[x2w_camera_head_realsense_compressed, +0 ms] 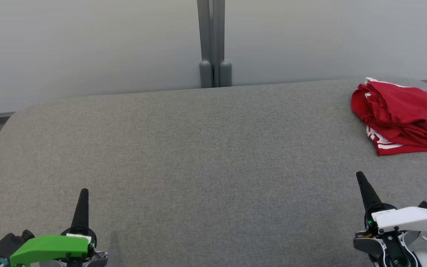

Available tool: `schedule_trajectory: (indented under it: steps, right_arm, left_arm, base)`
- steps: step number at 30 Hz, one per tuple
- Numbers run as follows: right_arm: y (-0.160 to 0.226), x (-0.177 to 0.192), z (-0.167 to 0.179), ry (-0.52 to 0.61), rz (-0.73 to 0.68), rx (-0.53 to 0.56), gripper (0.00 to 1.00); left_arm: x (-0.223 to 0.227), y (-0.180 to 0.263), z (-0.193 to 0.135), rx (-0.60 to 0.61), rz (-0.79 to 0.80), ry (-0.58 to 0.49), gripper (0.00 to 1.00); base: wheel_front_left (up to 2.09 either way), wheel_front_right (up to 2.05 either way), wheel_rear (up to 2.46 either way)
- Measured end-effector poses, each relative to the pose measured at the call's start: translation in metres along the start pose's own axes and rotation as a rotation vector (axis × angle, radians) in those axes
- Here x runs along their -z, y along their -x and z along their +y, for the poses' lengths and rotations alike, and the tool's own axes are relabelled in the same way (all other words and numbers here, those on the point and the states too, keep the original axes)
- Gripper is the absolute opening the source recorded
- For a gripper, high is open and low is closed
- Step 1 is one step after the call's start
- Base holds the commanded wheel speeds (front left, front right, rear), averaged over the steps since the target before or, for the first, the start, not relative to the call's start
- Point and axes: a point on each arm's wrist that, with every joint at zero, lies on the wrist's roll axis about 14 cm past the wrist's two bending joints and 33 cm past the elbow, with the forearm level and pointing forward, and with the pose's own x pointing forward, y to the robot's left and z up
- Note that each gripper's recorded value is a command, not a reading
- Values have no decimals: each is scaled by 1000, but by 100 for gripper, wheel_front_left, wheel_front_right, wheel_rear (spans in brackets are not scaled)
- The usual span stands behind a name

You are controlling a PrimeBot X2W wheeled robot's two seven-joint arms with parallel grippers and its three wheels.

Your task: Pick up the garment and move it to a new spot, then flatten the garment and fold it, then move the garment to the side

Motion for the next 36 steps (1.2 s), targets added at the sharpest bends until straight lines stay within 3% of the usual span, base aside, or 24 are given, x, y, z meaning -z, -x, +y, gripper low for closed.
schedule_trajectory:
  steps: [36]
  right_arm:
    - [-18, -4, 5, -274, 1, -19, 0]
  left_arm:
    - [-13, -20, -5, 28, -9, 279, 0]
  base:
    - [0, 0, 0]
